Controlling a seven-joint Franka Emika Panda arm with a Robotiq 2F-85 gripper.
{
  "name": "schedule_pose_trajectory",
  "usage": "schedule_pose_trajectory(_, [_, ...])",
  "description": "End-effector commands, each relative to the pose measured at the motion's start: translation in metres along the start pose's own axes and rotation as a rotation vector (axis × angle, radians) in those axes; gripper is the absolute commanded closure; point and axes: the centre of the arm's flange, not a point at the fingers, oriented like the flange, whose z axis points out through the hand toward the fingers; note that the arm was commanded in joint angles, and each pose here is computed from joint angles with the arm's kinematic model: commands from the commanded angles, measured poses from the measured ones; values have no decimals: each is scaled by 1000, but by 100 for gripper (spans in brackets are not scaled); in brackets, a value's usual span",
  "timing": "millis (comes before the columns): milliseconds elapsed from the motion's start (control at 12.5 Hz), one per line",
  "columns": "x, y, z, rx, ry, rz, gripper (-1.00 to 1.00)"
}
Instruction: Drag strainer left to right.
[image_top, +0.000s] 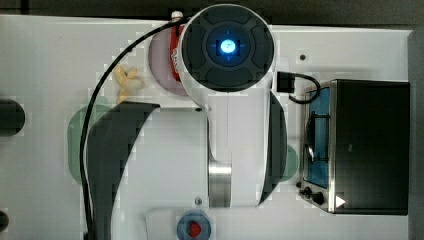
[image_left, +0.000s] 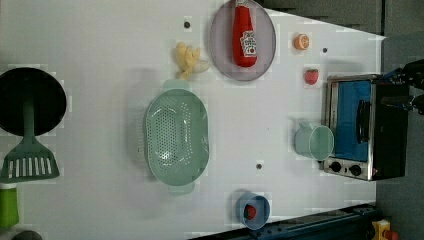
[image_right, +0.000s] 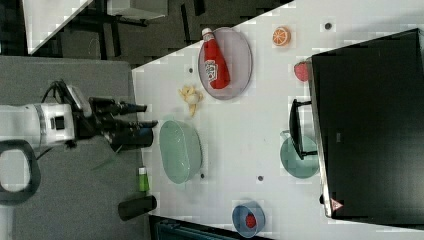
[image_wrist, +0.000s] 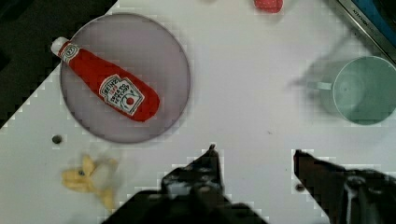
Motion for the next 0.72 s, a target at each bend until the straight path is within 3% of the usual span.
schedule_pose_trajectory(80, [-67, 124, -73, 39, -13, 143, -59])
schedule_pose_trajectory(240, [-74, 116, -72, 40, -18, 130, -99])
schedule_pose_trajectory(480, [-113, 67, -59, 19, -31, 57, -100])
schedule_pose_trajectory(720, [-175, 0, -29, -39, -13, 95, -100])
